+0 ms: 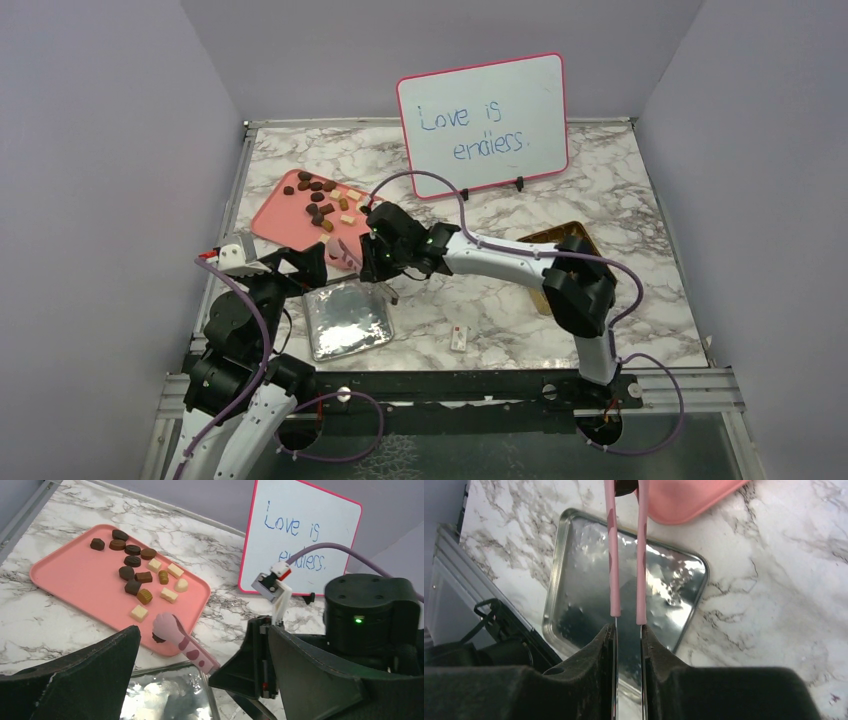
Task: Pack the chocolate
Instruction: Pick up the fake chocolate from the plate.
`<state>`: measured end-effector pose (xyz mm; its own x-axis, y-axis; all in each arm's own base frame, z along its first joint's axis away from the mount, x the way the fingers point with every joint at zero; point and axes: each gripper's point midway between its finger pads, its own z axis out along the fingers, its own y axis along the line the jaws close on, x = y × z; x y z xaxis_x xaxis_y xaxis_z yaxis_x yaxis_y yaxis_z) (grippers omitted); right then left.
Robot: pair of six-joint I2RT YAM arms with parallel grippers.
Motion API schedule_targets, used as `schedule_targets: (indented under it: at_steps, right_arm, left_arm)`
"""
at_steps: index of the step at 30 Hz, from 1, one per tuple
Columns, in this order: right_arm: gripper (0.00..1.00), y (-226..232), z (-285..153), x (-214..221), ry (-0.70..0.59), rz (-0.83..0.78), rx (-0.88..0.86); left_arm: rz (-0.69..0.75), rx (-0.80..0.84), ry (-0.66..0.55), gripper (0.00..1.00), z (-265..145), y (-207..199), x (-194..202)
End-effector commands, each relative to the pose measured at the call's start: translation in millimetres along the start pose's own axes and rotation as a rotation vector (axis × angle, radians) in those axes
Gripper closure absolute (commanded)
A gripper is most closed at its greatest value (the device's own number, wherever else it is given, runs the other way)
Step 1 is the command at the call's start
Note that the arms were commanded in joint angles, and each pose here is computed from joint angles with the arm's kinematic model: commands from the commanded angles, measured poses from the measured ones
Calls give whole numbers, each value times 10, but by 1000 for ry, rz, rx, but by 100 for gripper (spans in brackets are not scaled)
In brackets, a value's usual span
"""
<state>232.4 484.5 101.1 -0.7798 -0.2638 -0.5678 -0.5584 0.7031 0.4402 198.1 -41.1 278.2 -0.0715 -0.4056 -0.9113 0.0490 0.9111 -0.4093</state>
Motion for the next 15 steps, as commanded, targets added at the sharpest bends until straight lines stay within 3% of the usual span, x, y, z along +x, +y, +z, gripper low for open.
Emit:
schedule_targets:
  at_steps: [1, 15]
  right_arm:
    - [76, 113, -347, -72, -76, -16, -44]
    - [78, -712, -1428, 203, -200, 67, 309]
  left_arm:
    - [-8, -4, -14, 1, 5, -8, -55]
    - [4, 22, 28, 1, 67, -66, 43]
